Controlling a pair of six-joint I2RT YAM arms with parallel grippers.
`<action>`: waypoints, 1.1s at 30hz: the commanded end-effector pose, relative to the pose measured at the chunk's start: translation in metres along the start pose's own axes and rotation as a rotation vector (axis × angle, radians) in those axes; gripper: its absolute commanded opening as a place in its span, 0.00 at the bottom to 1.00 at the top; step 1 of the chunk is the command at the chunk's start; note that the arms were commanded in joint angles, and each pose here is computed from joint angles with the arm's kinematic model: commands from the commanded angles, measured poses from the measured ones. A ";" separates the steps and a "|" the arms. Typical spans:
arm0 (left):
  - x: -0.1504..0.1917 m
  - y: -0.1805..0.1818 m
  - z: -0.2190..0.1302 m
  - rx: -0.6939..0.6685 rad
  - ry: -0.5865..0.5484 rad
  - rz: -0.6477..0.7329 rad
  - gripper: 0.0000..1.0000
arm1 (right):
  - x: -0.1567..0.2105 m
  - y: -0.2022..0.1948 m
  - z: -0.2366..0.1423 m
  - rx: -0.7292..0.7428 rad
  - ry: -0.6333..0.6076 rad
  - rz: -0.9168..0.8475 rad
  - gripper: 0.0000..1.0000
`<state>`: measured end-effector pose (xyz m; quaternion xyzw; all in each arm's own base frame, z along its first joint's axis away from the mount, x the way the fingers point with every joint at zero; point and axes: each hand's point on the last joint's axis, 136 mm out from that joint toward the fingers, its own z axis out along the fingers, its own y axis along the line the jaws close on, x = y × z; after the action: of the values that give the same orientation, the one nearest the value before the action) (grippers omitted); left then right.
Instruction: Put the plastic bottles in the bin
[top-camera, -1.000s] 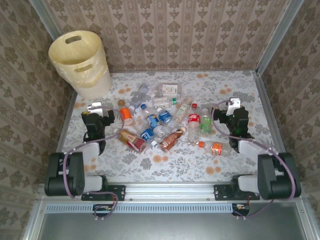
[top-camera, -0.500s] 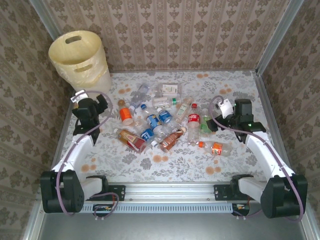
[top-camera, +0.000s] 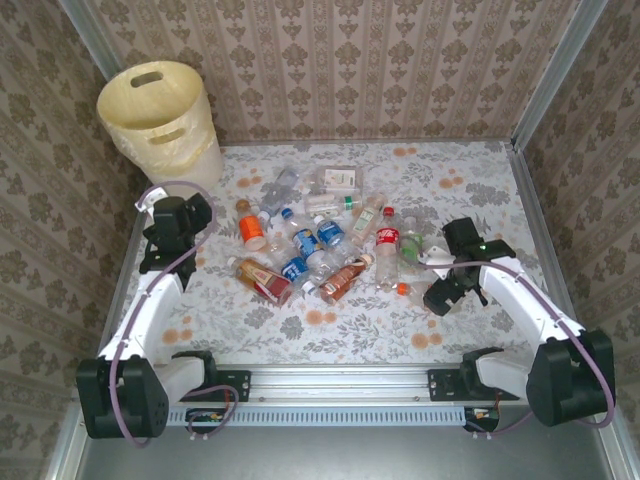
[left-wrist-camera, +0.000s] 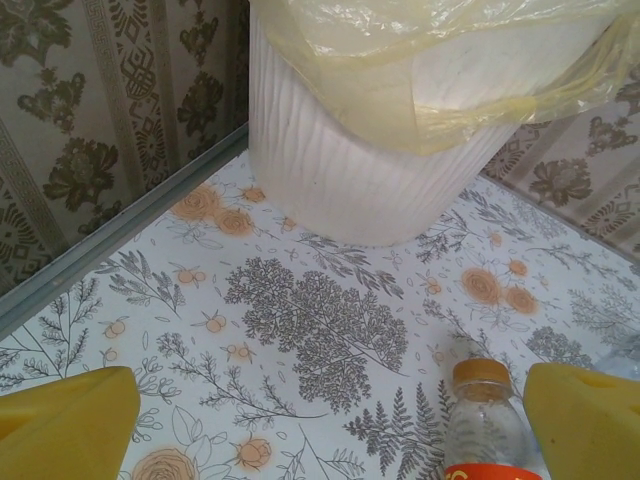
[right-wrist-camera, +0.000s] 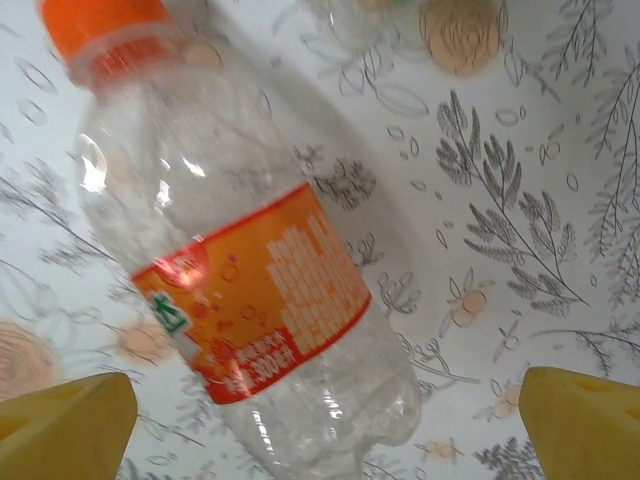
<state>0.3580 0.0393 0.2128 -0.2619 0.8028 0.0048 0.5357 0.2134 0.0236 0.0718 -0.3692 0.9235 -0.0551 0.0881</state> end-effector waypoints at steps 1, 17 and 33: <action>-0.005 -0.001 -0.006 0.017 -0.003 -0.029 1.00 | 0.022 -0.010 0.022 0.105 0.147 -0.152 1.00; 0.013 0.014 0.000 -0.028 0.018 -0.062 1.00 | 0.016 0.014 0.065 0.018 0.165 -0.221 0.82; 0.000 0.016 -0.012 -0.030 -0.020 -0.098 1.00 | 0.004 0.007 0.023 0.104 0.044 -0.237 0.58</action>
<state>0.3459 0.0441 0.2045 -0.2907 0.7948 -0.0061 0.5327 0.2088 0.0263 0.0304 -0.4683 0.8744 -0.1069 0.0692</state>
